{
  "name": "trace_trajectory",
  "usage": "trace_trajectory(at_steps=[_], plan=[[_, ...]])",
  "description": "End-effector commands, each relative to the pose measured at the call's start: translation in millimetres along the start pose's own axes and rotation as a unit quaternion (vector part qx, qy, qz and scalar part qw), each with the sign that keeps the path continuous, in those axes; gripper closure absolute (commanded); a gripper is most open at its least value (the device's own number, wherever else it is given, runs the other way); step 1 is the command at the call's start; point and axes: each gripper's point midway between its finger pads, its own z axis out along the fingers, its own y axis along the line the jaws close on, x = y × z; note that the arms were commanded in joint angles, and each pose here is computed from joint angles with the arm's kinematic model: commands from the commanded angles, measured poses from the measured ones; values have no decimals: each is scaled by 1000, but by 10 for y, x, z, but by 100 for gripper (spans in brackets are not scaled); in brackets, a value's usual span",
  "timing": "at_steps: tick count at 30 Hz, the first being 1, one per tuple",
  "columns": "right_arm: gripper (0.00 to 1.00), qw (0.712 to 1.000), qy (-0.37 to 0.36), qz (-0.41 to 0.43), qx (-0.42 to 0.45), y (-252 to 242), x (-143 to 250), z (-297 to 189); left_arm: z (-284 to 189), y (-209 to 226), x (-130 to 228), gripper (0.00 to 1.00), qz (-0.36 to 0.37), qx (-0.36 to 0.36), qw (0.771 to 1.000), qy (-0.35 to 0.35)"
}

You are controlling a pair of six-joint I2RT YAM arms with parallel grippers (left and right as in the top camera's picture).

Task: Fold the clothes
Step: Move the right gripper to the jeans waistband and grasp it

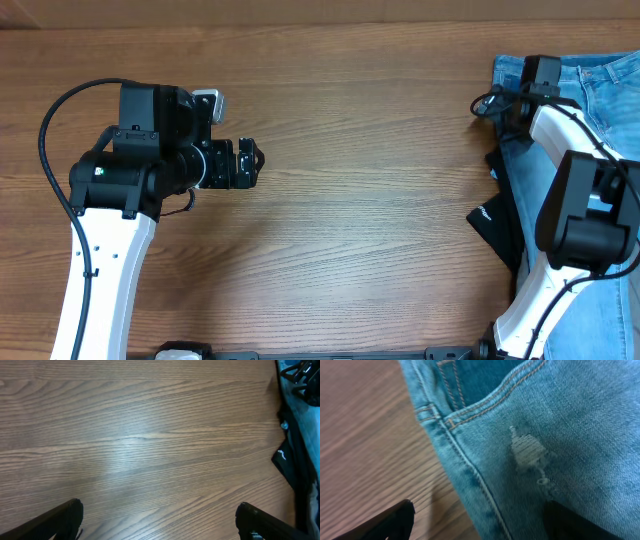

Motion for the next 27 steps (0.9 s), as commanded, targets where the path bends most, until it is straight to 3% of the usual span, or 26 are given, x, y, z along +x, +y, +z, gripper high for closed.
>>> trace_trajectory(at_steps=[1, 3, 8, 13, 16, 21, 27], plan=[[14, 1000, -9, -7, 17, -29, -44, 104, -38, -6, -43, 0, 17, -9, 1000, -6], [16, 1000, -8, -7, 24, -59, -23, 148, -38, -6, -42, 0, 17, -9, 1000, -6], [36, 998, -12, -8, 61, -195, -14, 166, -37, -6, -40, 0, 17, -9, 1000, -6], [31, 995, -17, -20, 92, -304, -26, 149, -38, -6, -41, 0, 17, -9, 1000, -6], [31, 993, -8, -77, 86, -235, 13, 151, -38, -6, -42, 0, 17, -9, 1000, -6], [20, 977, 8, -185, 104, -129, 132, 125, -38, -5, -42, 0, 17, -9, 1000, -6], [18, 967, -5, -225, 123, -18, 136, 100, -38, -5, -42, 0, 17, -9, 1000, -6]])
